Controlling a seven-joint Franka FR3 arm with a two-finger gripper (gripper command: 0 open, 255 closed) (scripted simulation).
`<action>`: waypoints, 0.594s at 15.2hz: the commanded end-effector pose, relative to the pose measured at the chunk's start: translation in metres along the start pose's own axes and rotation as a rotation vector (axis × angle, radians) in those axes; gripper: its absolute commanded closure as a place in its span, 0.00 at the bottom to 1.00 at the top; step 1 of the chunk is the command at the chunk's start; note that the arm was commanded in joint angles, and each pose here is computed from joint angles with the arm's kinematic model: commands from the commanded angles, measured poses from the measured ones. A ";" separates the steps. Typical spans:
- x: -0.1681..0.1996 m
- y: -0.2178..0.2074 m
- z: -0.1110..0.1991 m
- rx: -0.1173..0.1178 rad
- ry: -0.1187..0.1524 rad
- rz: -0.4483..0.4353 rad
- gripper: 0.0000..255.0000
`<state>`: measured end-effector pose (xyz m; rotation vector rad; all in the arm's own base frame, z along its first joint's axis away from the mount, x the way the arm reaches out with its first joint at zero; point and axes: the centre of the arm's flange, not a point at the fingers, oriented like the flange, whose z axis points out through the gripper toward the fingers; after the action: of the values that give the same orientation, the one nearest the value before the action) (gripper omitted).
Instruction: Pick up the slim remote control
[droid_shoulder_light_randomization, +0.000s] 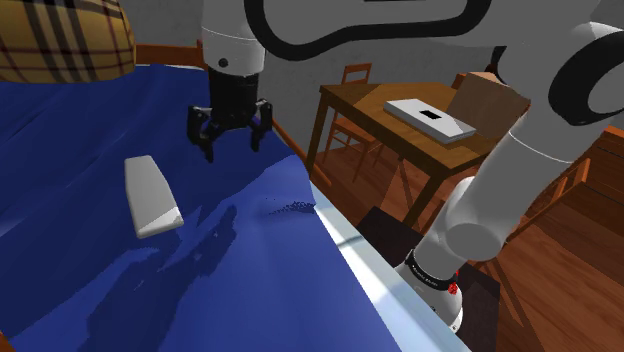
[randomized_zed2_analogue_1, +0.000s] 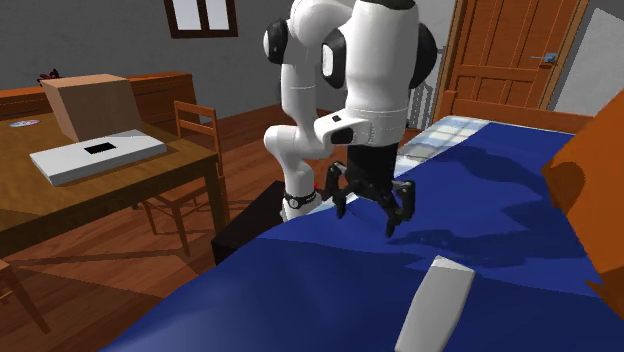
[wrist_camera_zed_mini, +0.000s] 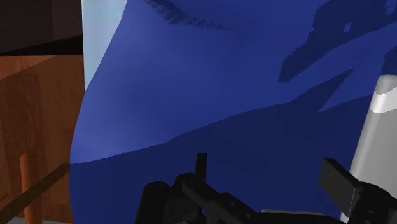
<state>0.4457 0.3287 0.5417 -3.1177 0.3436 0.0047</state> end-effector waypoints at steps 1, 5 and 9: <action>0.006 -0.028 0.004 -0.001 -0.001 0.016 0.00; 0.021 -0.078 0.012 -0.006 -0.002 0.042 0.00; 0.038 -0.128 0.021 -0.010 -0.004 0.069 0.00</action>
<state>0.5029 0.4332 0.5230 -3.1138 0.4353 0.0129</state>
